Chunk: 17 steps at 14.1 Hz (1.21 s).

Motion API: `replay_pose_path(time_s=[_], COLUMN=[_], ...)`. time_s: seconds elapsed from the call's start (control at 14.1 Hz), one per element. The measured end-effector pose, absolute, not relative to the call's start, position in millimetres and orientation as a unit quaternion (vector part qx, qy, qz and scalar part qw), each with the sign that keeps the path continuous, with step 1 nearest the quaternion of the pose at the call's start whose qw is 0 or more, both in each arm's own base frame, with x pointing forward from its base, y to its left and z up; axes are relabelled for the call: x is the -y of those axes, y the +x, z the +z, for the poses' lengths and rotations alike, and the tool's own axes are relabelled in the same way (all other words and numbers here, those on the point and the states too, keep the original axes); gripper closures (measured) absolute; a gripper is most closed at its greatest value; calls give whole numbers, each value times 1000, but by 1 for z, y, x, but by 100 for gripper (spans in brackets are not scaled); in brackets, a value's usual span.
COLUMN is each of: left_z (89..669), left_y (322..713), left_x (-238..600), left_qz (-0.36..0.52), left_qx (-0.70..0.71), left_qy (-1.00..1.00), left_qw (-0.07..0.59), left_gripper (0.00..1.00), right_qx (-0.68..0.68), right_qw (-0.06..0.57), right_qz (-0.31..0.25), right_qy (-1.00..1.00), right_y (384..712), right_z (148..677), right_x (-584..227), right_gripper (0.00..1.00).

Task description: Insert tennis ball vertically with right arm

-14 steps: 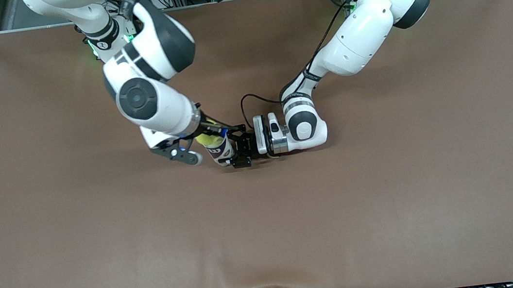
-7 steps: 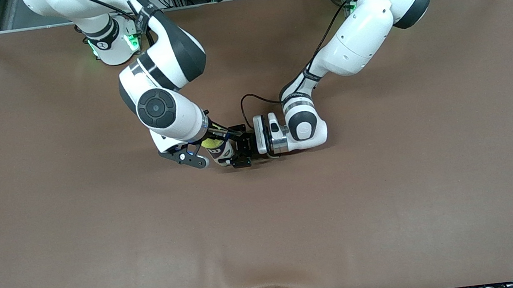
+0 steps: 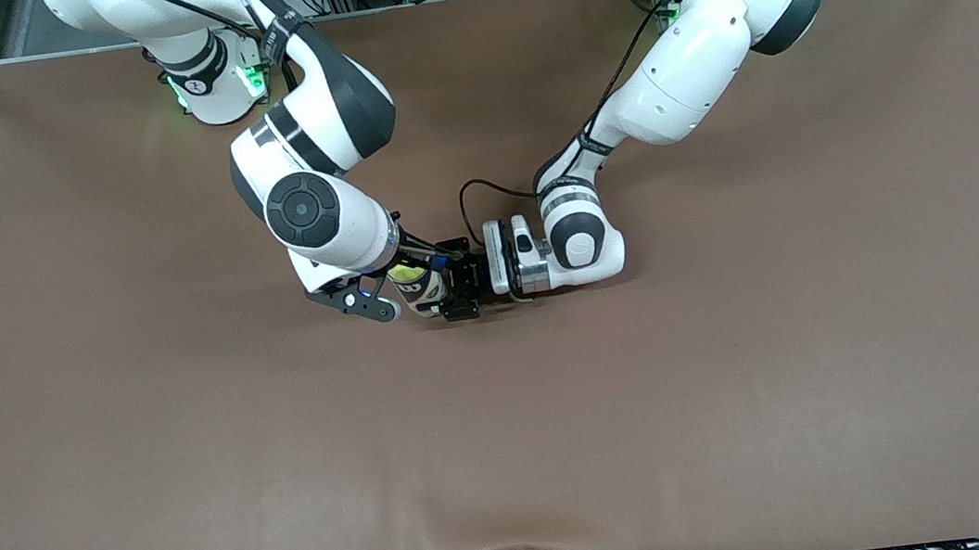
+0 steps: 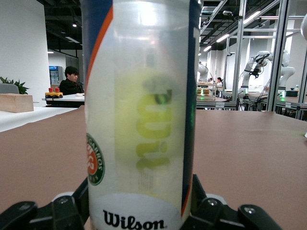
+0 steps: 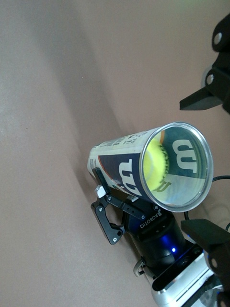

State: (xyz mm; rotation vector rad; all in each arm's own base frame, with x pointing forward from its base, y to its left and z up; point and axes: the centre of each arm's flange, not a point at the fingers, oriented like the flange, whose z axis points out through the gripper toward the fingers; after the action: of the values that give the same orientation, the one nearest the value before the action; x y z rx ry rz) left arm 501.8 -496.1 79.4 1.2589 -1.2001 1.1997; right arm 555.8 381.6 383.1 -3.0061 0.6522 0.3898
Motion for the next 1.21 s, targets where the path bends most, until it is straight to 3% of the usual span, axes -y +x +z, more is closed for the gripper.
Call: replay_pose_path(time_s=[0.14,0.28,0.5,0.85,1.21], left_z=[79,75,68,63,72], left_y=[502,500,498,503,498], left_x=[496,493,487,471,439], left_qz=[494,490,485,483,471], left_qx=[494,495,495,489,489], left_qy=[519,523,529,540,556], left_qw=[492,491,490,486,480], left_gripper=[20,7,0,0,0], right_qx=[-214,-223,-208,-152,-101], right_qw=[21,19,19,44,67], right_qz=[124,122,133,135,127], right_qy=[-969,-967,-969,-978,-985], right_y=[559,566,585,618,612], right_z=[384,388,403,434,457], right_x=[-378,-365,-317,-204,-128], right_gripper=[0,0,0,0,0])
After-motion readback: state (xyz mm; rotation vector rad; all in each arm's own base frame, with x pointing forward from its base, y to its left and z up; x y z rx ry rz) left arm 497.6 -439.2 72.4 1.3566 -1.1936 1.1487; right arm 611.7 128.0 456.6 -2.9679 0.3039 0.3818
